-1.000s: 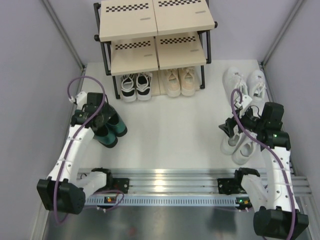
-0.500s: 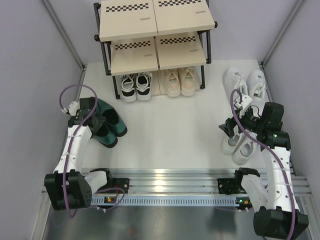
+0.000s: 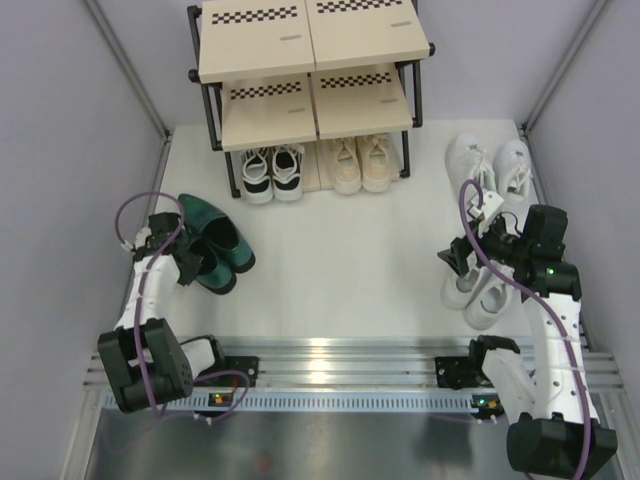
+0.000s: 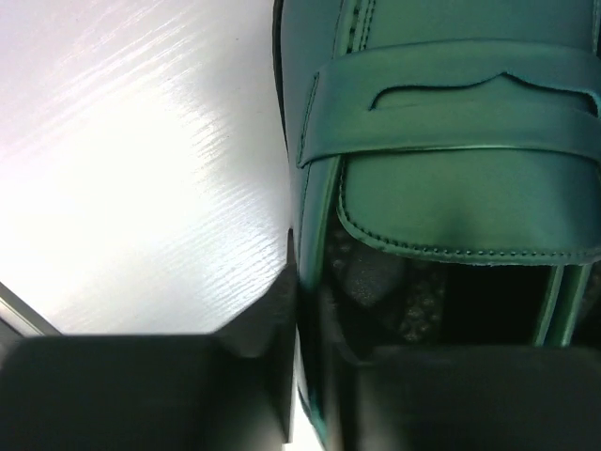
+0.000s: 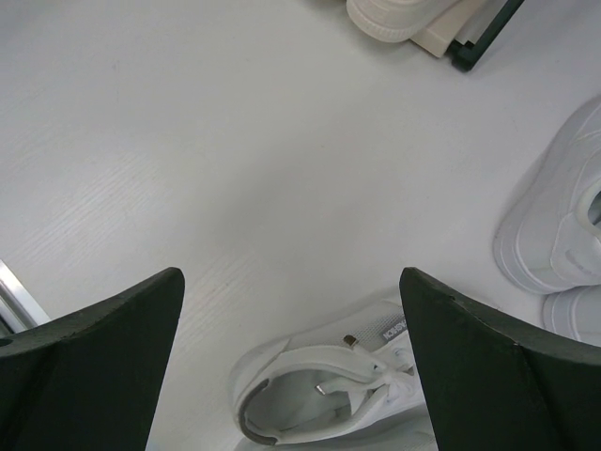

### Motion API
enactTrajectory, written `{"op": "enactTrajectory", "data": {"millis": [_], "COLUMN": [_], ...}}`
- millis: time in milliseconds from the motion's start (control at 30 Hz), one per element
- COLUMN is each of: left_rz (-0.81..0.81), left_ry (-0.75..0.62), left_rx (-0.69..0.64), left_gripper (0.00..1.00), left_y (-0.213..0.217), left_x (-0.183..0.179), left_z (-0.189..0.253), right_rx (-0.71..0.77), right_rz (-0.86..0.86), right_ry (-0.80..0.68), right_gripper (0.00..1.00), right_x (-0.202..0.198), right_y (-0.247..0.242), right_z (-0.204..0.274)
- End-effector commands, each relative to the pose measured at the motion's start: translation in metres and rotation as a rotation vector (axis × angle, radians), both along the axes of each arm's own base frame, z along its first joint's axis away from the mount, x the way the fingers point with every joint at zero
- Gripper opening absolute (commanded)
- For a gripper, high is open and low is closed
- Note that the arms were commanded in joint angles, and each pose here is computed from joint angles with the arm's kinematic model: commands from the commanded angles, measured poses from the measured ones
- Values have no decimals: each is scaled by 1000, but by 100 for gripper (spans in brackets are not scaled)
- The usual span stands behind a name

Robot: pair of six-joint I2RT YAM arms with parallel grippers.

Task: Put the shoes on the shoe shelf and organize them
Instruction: Pick up the shoe at the center of the board.

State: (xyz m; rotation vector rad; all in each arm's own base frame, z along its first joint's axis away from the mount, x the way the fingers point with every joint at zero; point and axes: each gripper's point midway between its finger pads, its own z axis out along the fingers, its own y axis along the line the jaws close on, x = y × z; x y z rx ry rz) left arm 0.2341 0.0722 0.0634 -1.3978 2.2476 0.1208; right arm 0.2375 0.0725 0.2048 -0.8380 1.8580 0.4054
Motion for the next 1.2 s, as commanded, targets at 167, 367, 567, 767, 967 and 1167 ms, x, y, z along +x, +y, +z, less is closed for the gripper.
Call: {"op": "enactTrajectory", "data": {"millis": [167, 367, 567, 767, 967, 1167], "left_rz": [-31, -100, -334, -638, -944, -1141], "left_ry": [-192, -444, -629, -789, -856, -905], "left_rx": [24, 200, 68, -82, -173, -258], "left_gripper": [0, 0, 0, 0, 0, 0], "left_y": [5, 10, -43, -103, -161, -196], "left_x": [20, 9, 10, 9, -17, -50], "left_z": [34, 122, 166, 212, 227, 229], "right_rx": [-7, -8, -2, 21, 66, 187], "right_rz": [17, 7, 7, 45, 113, 207], "right_ry": [-37, -25, -15, -22, -80, -88], "right_gripper": [98, 98, 99, 99, 99, 99], "right_x": [1, 3, 4, 1, -7, -12], "right_y": [-1, -3, -3, 3, 16, 35], "right_z": [5, 2, -1, 1, 21, 61]}}
